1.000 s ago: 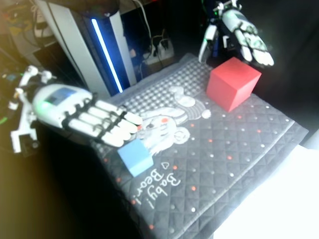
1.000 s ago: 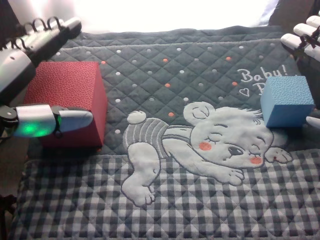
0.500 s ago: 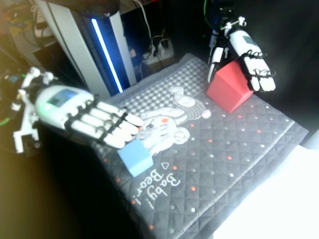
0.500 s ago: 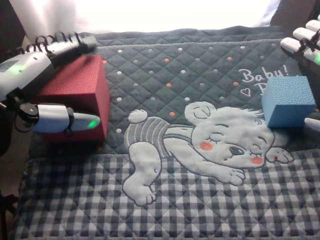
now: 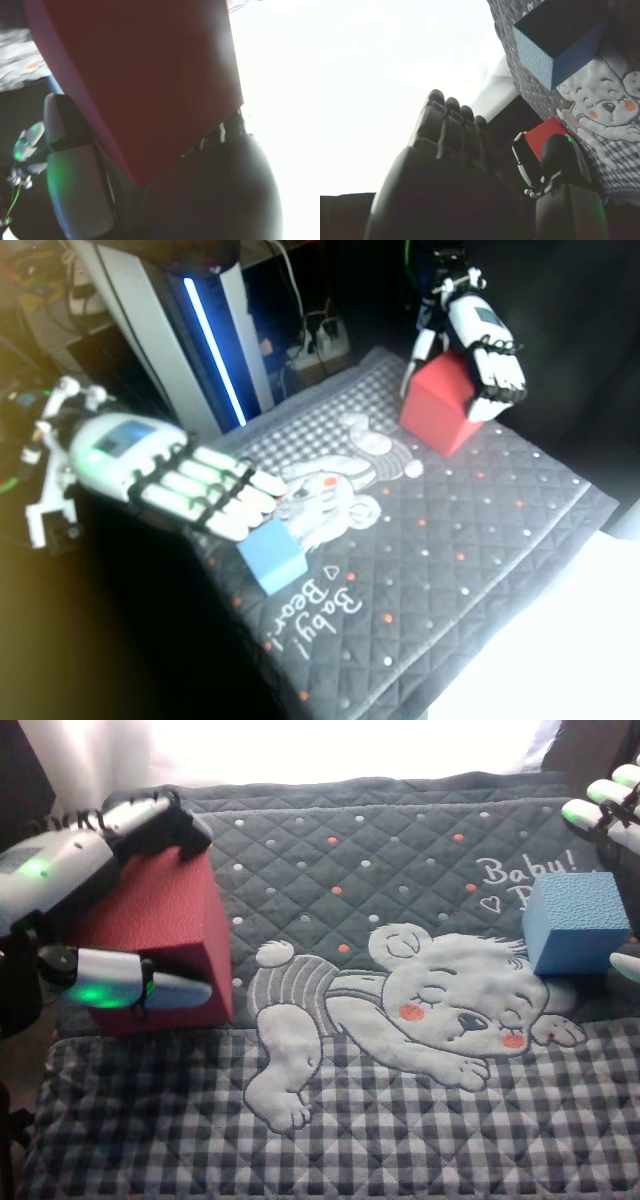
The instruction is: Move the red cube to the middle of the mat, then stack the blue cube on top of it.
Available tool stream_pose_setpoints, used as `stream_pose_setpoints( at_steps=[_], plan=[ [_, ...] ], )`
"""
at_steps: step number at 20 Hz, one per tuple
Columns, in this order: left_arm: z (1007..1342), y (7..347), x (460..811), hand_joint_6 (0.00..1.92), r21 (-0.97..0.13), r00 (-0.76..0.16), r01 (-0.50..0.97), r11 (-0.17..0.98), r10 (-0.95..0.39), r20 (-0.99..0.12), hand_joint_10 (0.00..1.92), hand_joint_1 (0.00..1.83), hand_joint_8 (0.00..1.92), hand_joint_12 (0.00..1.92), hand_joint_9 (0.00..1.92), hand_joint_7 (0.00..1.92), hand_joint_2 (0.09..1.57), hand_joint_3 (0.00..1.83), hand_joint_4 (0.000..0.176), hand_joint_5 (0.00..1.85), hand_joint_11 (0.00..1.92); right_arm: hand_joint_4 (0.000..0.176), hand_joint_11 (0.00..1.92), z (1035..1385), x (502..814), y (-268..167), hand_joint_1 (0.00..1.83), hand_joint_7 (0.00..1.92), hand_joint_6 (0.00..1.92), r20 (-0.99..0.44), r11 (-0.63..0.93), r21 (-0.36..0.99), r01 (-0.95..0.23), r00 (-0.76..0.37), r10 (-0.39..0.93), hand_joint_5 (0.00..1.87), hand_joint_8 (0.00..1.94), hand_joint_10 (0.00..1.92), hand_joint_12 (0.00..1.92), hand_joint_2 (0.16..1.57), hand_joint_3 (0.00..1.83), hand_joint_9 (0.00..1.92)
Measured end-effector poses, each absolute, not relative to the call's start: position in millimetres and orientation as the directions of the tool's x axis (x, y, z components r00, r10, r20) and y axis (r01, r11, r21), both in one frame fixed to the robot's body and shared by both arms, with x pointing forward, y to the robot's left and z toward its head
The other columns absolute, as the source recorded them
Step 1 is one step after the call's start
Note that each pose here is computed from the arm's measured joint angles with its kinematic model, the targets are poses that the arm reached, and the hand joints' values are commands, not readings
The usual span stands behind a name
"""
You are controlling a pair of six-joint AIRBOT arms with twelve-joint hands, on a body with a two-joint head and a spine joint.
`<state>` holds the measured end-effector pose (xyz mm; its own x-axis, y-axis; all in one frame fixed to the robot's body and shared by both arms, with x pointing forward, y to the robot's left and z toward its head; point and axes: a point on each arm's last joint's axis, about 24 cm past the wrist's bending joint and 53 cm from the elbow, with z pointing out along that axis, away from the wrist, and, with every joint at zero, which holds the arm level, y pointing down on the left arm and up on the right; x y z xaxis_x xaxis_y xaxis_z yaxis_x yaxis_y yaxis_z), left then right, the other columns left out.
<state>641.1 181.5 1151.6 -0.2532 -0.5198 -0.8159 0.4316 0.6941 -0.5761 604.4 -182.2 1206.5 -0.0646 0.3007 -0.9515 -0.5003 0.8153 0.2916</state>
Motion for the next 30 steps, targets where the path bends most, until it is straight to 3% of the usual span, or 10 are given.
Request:
stream_pose_setpoints(
  at_steps=[2,4,6,11,16,19,20,21,25,30],
  plan=[
    [1170.9,169.0,640.2,1.68,-0.569,-0.229,0.486,0.663,-0.532,-0.815,1.9,1.24,1.74,1.92,0.25,0.14,1.16,0.01,0.103,0.18,0.39,0.0,0.0,1206.7,605.5,-183.6,0.5,0.0,0.0,-0.953,0.817,0.287,-0.499,-0.062,0.297,0.0,0.0,0.0,0.0,1.3,0.01,0.0],
    [1192.6,149.3,636.5,1.62,-0.548,-0.204,0.56,0.622,-0.538,-0.818,1.92,1.21,1.74,1.92,0.22,0.14,1.16,0.0,0.067,0.19,0.34,0.0,0.0,1206.9,606.3,-185.0,0.48,0.0,0.0,-0.952,0.819,0.29,-0.495,-0.06,0.3,0.0,0.0,0.0,0.0,1.3,0.01,0.0],
    [1199.4,131.0,636.5,1.66,-0.551,-0.207,0.592,0.588,-0.55,-0.809,1.91,1.18,1.69,1.92,0.21,0.16,1.14,0.0,0.079,0.14,0.35,0.0,0.01,1206.3,606.0,-183.9,0.47,0.0,0.0,-0.952,0.818,0.29,-0.497,-0.062,0.3,0.0,0.0,0.0,0.0,1.29,0.0,0.0],
    [1175.1,85.0,649.9,1.55,-0.609,-0.318,0.582,0.538,-0.539,-0.78,1.82,1.15,1.68,1.92,0.3,0.19,1.08,0.0,0.0,0.23,0.44,0.0,0.0,1203.7,606.5,-181.7,0.53,0.0,0.0,-0.951,0.815,0.295,-0.499,-0.067,0.303,0.0,0.0,0.0,0.0,1.32,0.01,0.0],
    [1138.2,28.8,649.9,1.38,-0.62,-0.44,0.58,0.529,-0.437,-0.785,1.61,0.97,1.41,1.79,0.08,0.06,1.14,0.01,0.001,0.08,0.22,0.0,0.0,1198.2,606.3,-182.2,0.41,0.0,0.0,-0.949,0.817,0.303,-0.491,-0.08,0.304,0.0,0.0,0.0,0.0,1.42,0.03,0.0],
    [1124.1,10.3,650.2,0.75,-0.618,-0.48,0.574,0.538,-0.39,-0.785,0.79,0.81,0.39,1.42,0.0,0.16,1.1,0.0,0.031,0.09,0.0,0.0,0.0,1198.2,606.7,-183.0,0.43,0.0,0.0,-0.948,0.818,0.306,-0.487,-0.081,0.307,0.0,0.0,0.0,0.0,1.47,0.02,0.0],
    [1123.3,5.9,649.2,0.41,-0.615,-0.482,0.58,0.535,-0.382,-0.788,0.28,0.66,0.12,0.97,0.0,0.06,1.06,0.0,0.07,0.04,0.0,0.0,0.0,1198.3,606.5,-182.5,0.34,0.0,0.0,-0.949,0.817,0.305,-0.489,-0.08,0.305,0.0,0.0,0.0,0.0,1.47,0.01,0.0],
    [1121.9,5.5,649.1,0.06,-0.611,-0.483,0.581,0.538,-0.376,-0.791,0.02,0.59,0.01,0.16,0.0,0.01,0.95,0.0,0.101,0.01,0.0,0.0,0.0,1198.2,606.3,-182.1,0.28,0.0,0.0,-0.949,0.816,0.305,-0.49,-0.081,0.306,0.0,0.0,0.0,0.0,1.44,0.0,0.0],
    [1121.2,5.8,648.9,0.0,-0.614,-0.485,0.579,0.537,-0.378,-0.788,0.0,0.51,0.0,0.0,0.0,0.0,0.88,0.0,0.172,0.0,0.0,0.0,0.0,1198.2,606.4,-182.3,0.29,0.0,0.0,-0.948,0.816,0.306,-0.49,-0.081,0.307,0.0,0.0,0.0,0.0,1.38,0.0,0.0],
    [1125.9,13.6,641.8,0.0,-0.617,-0.48,0.583,0.528,-0.388,-0.787,0.0,0.45,0.0,0.0,0.0,0.0,0.89,0.0,0.176,0.0,0.0,0.0,0.0,1198.3,606.6,-182.9,0.48,0.0,0.0,-0.946,0.816,0.312,-0.487,-0.084,0.312,0.0,0.0,0.0,0.29,1.26,0.0,0.0]
  ],
)
